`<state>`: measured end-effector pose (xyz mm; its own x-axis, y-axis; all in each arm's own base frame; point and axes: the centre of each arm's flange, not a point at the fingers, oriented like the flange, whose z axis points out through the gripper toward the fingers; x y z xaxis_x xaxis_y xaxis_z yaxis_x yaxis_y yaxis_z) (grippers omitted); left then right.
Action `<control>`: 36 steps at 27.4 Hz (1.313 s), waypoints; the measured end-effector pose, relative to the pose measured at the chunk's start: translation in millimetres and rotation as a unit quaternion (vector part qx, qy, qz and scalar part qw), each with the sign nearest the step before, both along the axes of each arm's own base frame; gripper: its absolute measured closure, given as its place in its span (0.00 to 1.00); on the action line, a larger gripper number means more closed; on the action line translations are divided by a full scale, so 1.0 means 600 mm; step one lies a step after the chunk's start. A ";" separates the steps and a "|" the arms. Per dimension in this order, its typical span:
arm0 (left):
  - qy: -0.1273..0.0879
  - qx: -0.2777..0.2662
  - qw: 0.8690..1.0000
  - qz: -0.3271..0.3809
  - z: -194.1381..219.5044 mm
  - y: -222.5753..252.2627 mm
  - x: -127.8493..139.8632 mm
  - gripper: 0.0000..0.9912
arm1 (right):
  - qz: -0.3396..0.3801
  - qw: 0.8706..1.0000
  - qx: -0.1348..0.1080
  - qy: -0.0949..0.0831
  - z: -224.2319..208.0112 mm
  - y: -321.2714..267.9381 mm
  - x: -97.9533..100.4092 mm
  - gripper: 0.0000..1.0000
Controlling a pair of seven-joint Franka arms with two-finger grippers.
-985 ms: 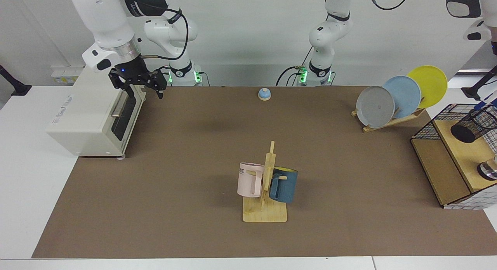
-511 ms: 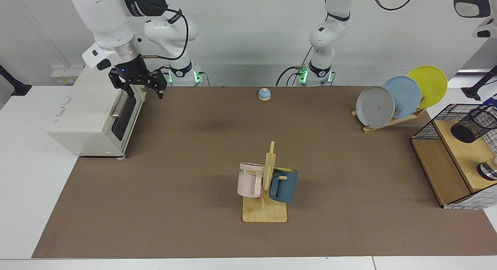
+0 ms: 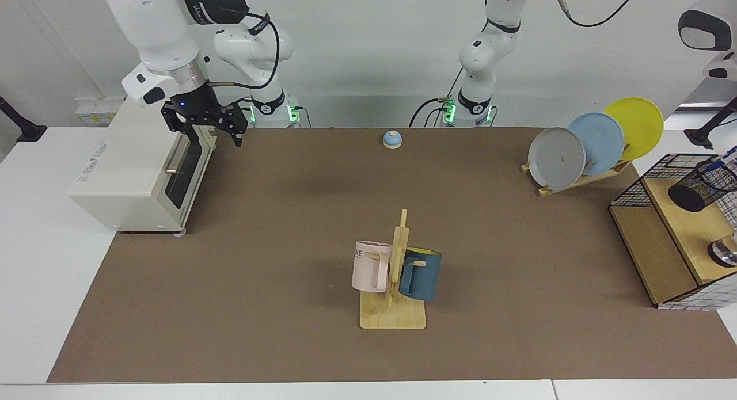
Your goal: Put markers into pen holder
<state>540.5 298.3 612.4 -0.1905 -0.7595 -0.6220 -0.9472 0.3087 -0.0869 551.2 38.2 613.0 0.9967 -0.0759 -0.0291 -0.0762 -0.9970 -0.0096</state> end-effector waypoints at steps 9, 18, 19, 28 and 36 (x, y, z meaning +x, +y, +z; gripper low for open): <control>0.003 -0.003 1.000 -0.002 -0.009 -0.002 0.005 0.60 | 0.000 1.000 0.000 0.000 0.000 0.000 0.000 0.00; -0.006 -0.003 1.000 -0.004 0.015 -0.026 0.015 0.08 | 0.000 1.000 0.000 0.000 0.000 0.000 0.000 0.00; -0.010 -0.007 1.000 0.002 0.022 -0.034 0.017 0.03 | 0.000 1.000 0.000 0.000 0.000 0.000 0.000 0.00; -0.069 -0.071 0.987 0.130 0.065 -0.177 0.038 0.00 | 0.000 1.000 0.000 0.000 0.000 0.000 0.000 0.00; -0.124 -0.147 0.940 0.283 0.053 -0.320 0.047 0.00 | 0.000 1.000 0.000 0.000 0.000 0.000 0.000 0.00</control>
